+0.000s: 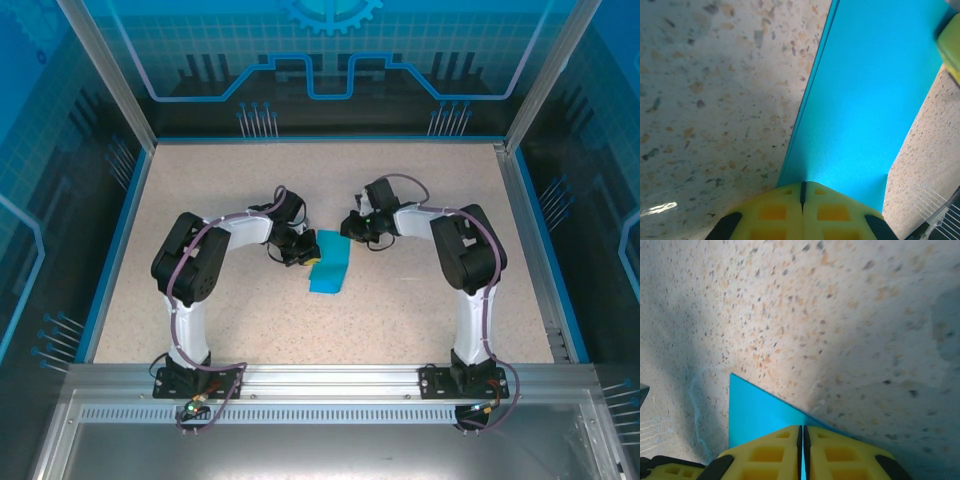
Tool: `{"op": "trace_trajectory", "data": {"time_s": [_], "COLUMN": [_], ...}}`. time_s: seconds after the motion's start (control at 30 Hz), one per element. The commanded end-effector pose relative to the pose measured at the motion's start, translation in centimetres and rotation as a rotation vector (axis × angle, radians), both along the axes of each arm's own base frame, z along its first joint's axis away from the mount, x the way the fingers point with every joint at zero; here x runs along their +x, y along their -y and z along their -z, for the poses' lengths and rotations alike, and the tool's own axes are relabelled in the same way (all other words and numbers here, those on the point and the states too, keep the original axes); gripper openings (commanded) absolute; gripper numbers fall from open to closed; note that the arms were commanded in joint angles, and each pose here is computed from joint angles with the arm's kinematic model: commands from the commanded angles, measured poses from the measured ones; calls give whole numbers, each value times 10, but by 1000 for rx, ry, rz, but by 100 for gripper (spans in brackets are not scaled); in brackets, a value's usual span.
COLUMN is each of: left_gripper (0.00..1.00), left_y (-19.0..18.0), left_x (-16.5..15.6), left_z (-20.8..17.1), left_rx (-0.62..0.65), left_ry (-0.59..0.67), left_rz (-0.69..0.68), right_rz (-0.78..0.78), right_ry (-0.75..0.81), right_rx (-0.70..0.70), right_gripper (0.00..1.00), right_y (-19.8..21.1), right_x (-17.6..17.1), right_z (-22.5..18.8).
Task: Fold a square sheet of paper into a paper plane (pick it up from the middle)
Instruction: Fold the square sheet of paper in half at the center of the table.
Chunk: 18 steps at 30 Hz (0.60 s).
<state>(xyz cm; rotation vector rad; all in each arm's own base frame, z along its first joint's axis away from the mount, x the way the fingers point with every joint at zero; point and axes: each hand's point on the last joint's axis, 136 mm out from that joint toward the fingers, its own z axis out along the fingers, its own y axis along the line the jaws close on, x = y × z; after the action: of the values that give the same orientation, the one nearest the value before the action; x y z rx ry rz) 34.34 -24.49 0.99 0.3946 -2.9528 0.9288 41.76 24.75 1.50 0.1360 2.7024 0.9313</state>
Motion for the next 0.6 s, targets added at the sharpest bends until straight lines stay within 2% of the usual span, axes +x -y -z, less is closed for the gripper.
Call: {"op": "trace_trajectory", "data": {"time_s": [0.0,0.13,0.23,0.37,0.57], "left_gripper": [0,0,0,0,0], "left_y": [-50,-49,-49,-49,-48], "left_x": [-46,-46,-46,-46,-47], "left_z": [63,64,64,65,66], "left_rx": [266,265,265,260,252], "left_ry": [-186,-184,-184,-182,-179], "left_rz": [-29,-29,-29,-32,-32], "right_rz": [105,126,109,34,-7], "right_ry": [11,68,108,82,-51], "right_rx": [-22,-5,16,9,46], "right_gripper": [13,13,14,14,14], "right_y": [33,37,31,10,-13], "right_x": [24,34,27,-12,-81], "right_z": [4,-24,-49,-60,-48]}}
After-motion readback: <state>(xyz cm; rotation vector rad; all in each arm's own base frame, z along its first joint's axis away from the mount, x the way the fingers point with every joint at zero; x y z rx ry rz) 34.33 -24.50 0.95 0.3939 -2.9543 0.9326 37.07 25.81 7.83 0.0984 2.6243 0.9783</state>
